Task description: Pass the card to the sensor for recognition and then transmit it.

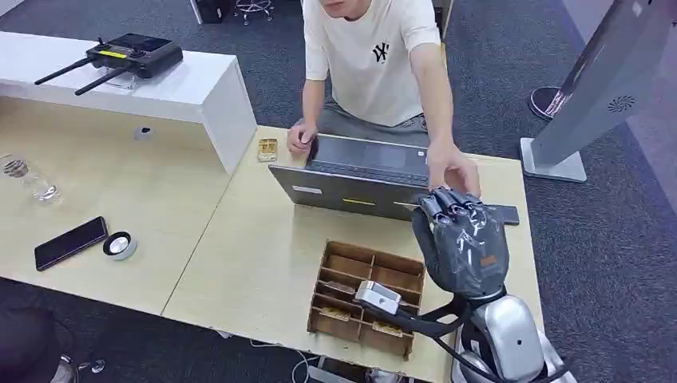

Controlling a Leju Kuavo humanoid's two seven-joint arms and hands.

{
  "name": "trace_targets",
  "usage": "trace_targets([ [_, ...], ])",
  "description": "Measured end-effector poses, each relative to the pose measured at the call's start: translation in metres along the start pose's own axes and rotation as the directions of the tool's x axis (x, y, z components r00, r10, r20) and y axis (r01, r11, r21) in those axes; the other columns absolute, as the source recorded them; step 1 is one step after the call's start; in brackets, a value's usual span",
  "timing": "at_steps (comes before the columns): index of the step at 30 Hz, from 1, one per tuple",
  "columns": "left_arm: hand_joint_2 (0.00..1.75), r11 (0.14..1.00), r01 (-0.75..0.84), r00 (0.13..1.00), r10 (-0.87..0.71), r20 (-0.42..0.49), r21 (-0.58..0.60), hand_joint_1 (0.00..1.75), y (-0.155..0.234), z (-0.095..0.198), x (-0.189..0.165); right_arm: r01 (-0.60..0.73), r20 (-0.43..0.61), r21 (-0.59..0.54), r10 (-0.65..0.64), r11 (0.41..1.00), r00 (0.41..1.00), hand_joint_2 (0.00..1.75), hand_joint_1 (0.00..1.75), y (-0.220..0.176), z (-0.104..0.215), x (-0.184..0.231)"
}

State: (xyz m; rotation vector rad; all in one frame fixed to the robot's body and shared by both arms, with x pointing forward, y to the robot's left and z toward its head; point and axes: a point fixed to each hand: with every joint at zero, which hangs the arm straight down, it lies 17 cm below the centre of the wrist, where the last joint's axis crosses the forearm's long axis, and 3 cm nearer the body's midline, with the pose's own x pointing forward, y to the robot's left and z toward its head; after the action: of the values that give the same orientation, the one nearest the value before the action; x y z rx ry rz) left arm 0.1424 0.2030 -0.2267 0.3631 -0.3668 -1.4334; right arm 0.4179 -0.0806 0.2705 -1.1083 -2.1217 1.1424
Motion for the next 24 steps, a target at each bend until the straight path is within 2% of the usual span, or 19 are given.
trace_targets([
  [7, 1.75, 1.000, 0.011, 1.000, -0.011, -0.002, 0.000, 0.00, 0.000, 0.001, -0.001, 0.048, -0.021, 0.022, -0.048, 0.999, 0.999, 1.75, 1.75, 0.006, 0.003, 0.000],
  [15, 1.75, 1.000, -0.016, 1.000, 0.016, -0.007, 0.008, 0.00, 0.002, 0.003, -0.002, 0.213, -0.095, 0.009, -0.211, 0.977, 0.973, 1.75, 1.75, 0.001, 0.003, -0.005],
  [19, 1.75, 0.999, -0.044, 0.999, 0.044, -0.008, 0.009, 0.00, 0.002, 0.004, -0.001, 0.400, -0.149, -0.041, -0.402, 0.915, 0.904, 1.75, 1.75, -0.014, 0.002, -0.008],
  [24, 1.75, 0.994, -0.110, 0.994, 0.110, 0.010, 0.024, 0.00, -0.001, 0.007, 0.001, 0.600, -0.194, -0.127, -0.613, 0.790, 0.766, 1.75, 1.75, -0.030, 0.014, -0.016],
])
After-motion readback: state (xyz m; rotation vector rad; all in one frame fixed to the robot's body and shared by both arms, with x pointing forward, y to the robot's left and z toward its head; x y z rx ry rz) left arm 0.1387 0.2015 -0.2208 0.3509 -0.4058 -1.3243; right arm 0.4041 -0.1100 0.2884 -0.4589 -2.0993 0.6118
